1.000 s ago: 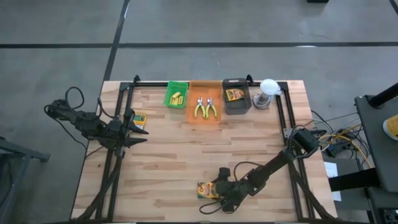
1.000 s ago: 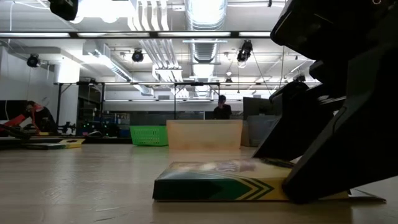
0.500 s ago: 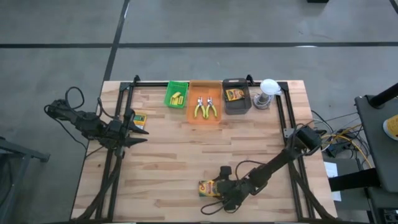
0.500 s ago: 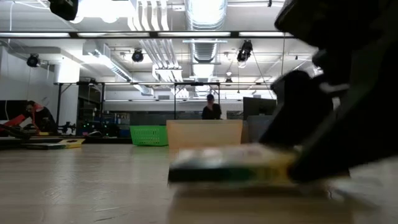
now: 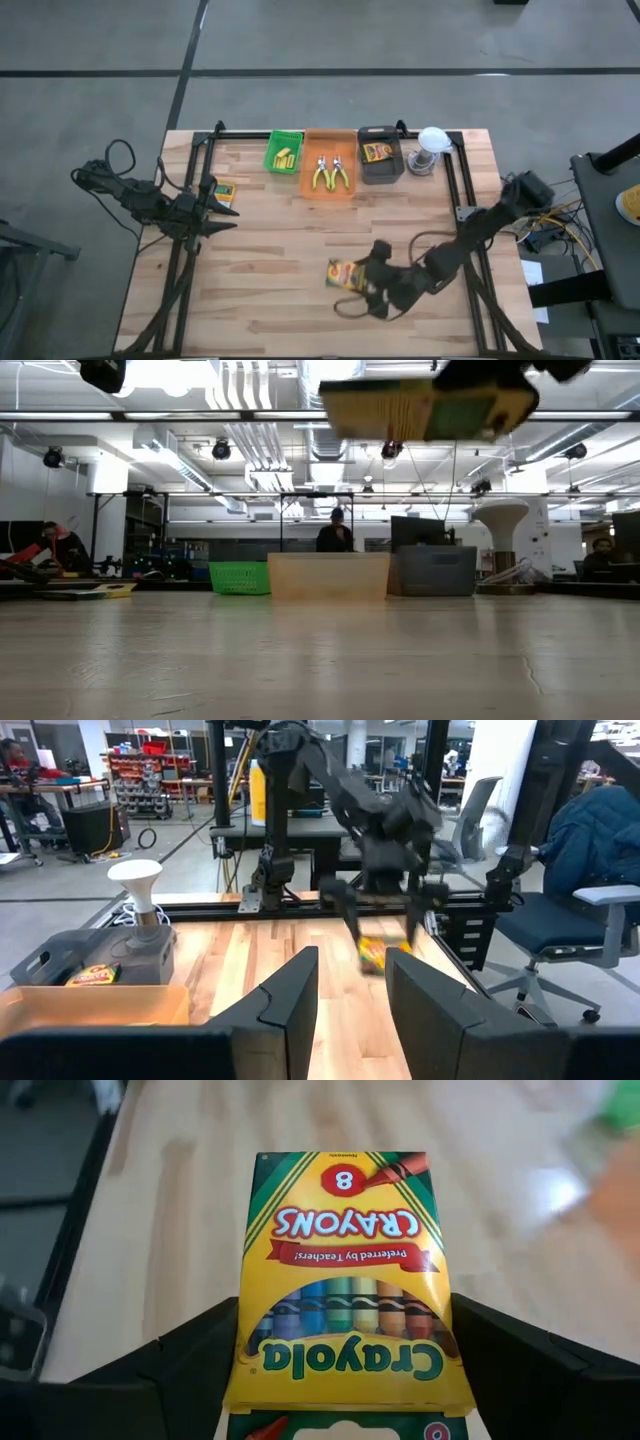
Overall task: Pick & Place School Supplies
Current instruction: Put the yellow crayon box into the black bin
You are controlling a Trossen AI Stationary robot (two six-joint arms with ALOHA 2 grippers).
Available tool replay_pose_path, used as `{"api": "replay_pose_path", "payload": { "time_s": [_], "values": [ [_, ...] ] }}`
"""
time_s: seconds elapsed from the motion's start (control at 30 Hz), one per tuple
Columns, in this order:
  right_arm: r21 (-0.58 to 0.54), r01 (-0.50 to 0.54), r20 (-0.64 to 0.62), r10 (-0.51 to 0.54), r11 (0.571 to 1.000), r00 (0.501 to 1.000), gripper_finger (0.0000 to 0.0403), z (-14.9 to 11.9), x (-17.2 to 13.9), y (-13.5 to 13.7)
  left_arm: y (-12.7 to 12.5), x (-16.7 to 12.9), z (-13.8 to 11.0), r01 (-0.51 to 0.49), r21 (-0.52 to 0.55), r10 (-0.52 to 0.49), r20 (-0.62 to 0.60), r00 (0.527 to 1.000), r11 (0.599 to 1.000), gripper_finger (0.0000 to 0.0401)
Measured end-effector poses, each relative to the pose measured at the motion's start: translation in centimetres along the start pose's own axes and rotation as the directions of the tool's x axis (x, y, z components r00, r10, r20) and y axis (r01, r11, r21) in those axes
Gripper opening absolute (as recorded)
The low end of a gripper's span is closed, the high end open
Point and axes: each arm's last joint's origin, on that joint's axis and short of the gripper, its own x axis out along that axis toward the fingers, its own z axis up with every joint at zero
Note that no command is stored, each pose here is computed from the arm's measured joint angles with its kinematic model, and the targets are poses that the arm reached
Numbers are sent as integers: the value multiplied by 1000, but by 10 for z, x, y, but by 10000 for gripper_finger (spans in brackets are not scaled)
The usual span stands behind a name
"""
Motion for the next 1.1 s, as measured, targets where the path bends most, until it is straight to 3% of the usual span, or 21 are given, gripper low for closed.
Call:
{"api": "replay_pose_path", "payload": {
  "time_s": [0.4, 0.63, 0.87, 1.1],
  "values": [
    [247, 223, 131, -260, 943, 957, 325, 43, -97, -72, 0, 0, 0, -1, 0, 1, -2, 1000, 1000, 124],
    [361, 315, 90, -370, 878, 925, 325, 48, -122, -116, 0, 0, 0, 0, 1, 0, -2, 1000, 1000, 124],
    [479, 463, 37, -544, 746, 838, 325, 59, -112, -158, 0, 0, 0, -1, 1, 1, -2, 1000, 1000, 124],
    [593, 595, -70, -701, 543, 710, 325, 70, -81, -210, 0, 0, 0, 0, 1, 0, -2, 1000, 1000, 124]
  ]
}}
